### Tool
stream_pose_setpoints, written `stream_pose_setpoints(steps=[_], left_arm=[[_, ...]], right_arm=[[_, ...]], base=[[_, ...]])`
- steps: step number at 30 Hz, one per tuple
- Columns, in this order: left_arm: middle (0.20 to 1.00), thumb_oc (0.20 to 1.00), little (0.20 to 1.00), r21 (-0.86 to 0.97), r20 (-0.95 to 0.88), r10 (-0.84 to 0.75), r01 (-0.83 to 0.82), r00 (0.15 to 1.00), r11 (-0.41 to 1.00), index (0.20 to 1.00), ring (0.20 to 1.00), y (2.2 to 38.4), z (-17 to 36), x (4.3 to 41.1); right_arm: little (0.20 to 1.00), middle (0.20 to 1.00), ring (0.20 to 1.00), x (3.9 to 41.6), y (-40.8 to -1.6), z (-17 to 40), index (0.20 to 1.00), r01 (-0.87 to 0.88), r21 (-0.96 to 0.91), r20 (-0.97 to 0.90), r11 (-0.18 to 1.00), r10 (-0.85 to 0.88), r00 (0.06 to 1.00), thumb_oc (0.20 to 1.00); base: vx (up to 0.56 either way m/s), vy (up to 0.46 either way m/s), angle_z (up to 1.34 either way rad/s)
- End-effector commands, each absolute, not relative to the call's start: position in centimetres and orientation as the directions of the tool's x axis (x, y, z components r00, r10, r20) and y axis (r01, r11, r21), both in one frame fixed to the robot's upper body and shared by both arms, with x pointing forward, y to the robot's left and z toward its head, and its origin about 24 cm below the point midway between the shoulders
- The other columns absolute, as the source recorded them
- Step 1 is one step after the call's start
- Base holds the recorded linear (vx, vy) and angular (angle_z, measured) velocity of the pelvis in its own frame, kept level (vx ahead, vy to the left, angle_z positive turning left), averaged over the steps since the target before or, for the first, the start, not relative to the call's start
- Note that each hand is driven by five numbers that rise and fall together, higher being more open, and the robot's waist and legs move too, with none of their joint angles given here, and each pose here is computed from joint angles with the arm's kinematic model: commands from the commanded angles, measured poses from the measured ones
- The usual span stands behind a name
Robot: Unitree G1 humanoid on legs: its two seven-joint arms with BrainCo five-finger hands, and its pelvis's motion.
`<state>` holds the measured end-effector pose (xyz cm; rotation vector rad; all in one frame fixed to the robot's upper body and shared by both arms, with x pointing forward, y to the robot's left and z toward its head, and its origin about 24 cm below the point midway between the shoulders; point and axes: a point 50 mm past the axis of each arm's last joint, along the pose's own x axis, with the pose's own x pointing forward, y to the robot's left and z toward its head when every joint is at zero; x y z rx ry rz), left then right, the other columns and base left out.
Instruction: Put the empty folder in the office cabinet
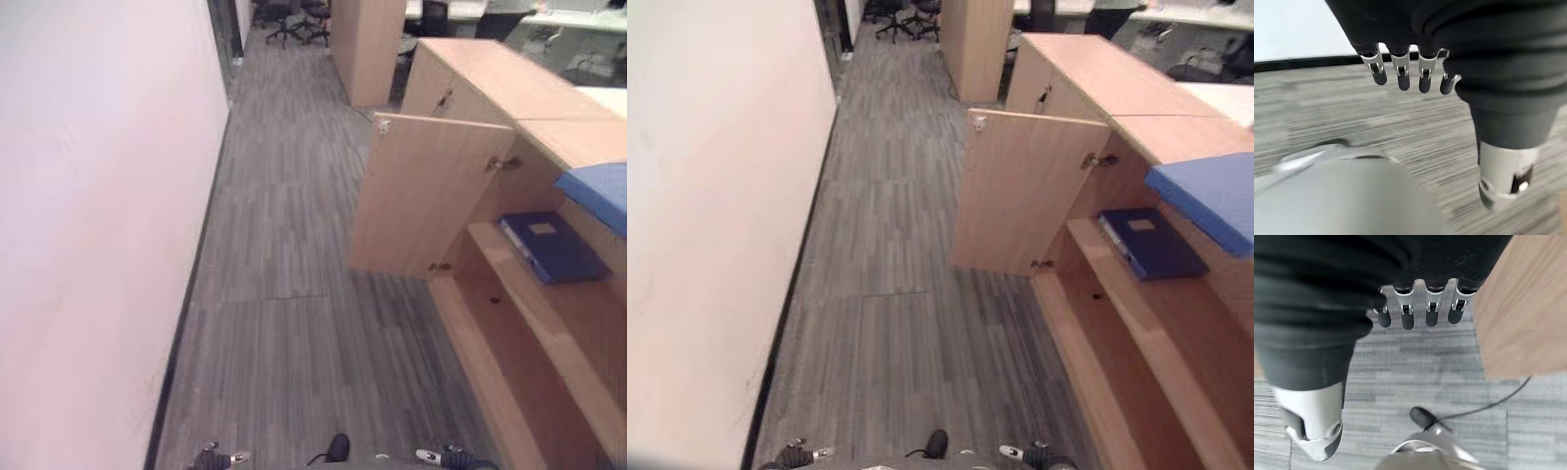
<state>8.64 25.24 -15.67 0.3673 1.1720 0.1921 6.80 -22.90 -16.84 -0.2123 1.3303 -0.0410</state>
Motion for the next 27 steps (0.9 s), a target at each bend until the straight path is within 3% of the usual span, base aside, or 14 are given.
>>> stream_pose_setpoints(steps=[1, 10, 16, 27], left_arm=[[1.000, 1.000, 1.000, 0.378, -0.840, 0.319, 0.051, 0.438, 0.925, 1.000, 1.000, 24.4, -15.4, 10.2], [1.000, 1.000, 1.000, 0.367, -0.872, 0.333, 0.028, 0.359, 0.930, 1.000, 1.000, 24.6, -16.0, 7.8], [1.000, 1.000, 1.000, 0.330, -0.907, 0.307, 0.035, 0.287, 0.943, 1.000, 1.000, 23.8, -16.7, 5.6], [1.000, 1.000, 1.000, 0.370, -0.869, 0.317, 0.074, 0.379, 0.926, 1.000, 1.000, 24.9, -15.8, 9.0]], right_arm=[[1.000, 1.000, 1.000, 7.7, -24.2, -16.4, 1.000, -0.095, -0.227, -0.950, 0.969, -0.199, 0.239, 1.000], [1.000, 1.000, 1.000, 7.6, -25.4, -16.1, 1.000, -0.104, -0.258, -0.943, 0.960, -0.227, 0.244, 1.000], [1.000, 1.000, 1.000, 5.7, -25.2, -16.5, 1.000, -0.100, -0.234, -0.958, 0.967, -0.212, 0.192, 1.000], [1.000, 1.000, 1.000, 8.6, -23.5, -16.4, 1.000, -0.139, -0.205, -0.949, 0.969, -0.162, 0.270, 1.000]], base=[[0.07, -0.098, -0.54], [0.14, 0.117, -0.32], [0.26, 0.305, -0.65], [0.11, 0.256, -0.61]])
